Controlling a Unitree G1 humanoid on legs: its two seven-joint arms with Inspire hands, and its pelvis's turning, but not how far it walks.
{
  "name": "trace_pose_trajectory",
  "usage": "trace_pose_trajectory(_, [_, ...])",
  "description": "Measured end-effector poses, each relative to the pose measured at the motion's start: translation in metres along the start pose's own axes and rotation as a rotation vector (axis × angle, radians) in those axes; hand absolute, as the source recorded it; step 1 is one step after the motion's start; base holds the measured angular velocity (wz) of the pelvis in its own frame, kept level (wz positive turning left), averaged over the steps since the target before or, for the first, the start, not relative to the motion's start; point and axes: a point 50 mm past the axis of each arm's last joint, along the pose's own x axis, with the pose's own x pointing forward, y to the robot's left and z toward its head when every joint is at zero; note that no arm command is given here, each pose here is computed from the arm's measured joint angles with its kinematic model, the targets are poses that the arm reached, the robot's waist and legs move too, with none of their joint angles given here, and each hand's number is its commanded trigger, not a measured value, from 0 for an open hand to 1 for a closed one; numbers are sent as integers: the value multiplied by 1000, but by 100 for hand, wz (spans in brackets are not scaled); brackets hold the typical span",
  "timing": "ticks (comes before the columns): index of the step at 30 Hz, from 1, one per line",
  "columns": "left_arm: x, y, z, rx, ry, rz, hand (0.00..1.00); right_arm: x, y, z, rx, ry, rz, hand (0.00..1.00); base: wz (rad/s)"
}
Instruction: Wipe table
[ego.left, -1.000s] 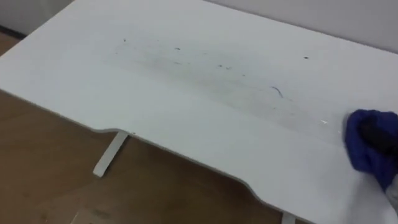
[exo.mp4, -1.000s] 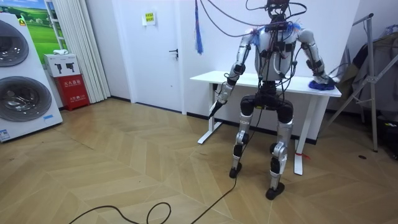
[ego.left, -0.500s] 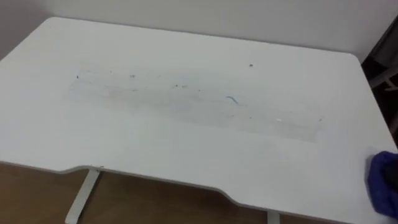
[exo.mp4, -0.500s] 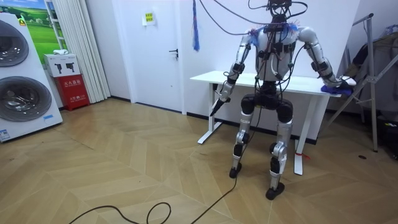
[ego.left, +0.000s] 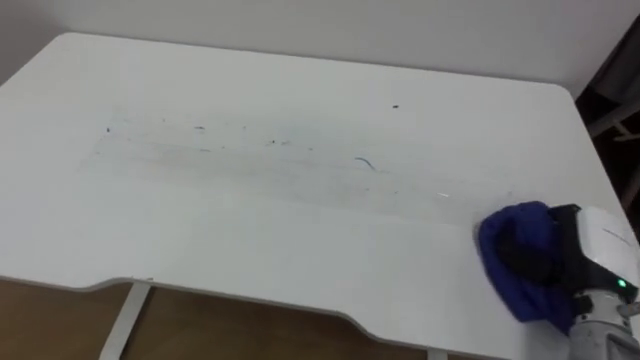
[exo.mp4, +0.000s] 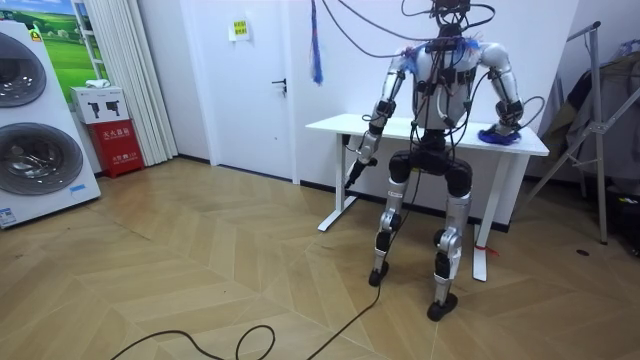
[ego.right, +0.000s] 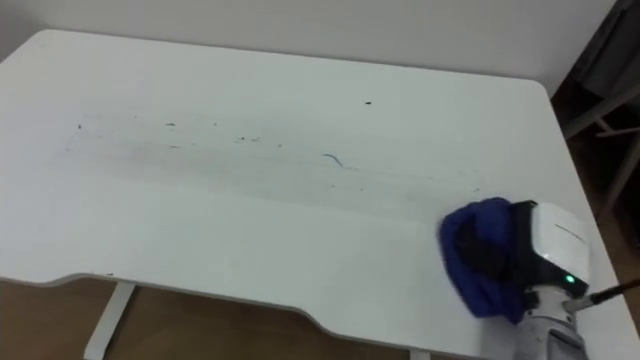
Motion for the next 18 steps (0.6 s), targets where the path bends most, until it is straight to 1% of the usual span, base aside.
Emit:
trace_pose_trajectory(1, [0, -1, 0, 3, 0, -3, 0, 0, 2, 3, 6, -10, 8, 100, 0])
trace_pose_trajectory(2, [0, -1, 2, 0, -5, -1, 0, 0, 5, 8, 19, -16, 14, 93, 0])
trace_pose_trajectory(3, [0, -2, 4, -3, -11, 4, 0, 1, 6, 10, 27, -19, 18, 64, 0])
trace_pose_trajectory(4, [-1, -2, 5, -4, -13, 8, 0, 1, 7, 11, 29, -20, 20, 20, 0])
trace_pose_trajectory(5, [-1, -2, 5, -6, -13, 16, 0, 2, 7, 11, 31, -20, 24, 20, 4])
trace_pose_trajectory(6, [-1, -2, 7, -6, -15, 19, 0, 2, 8, 12, 33, -19, 29, 0, 7])
trace_pose_trajectory(10, [-1, -3, 10, -2, -26, 22, 0, 0, 12, 12, 53, 1, 39, 0, 5])
trace_pose_trajectory(15, [2, -1, 23, -13, -68, 32, 0, -1, 17, 9, -9, -24, 62, 0, 0])
trace_pose_trajectory(18, [4, 1, 30, -23, -85, 35, 0, -3, 20, 7, -5, -23, 79, 0, 0])
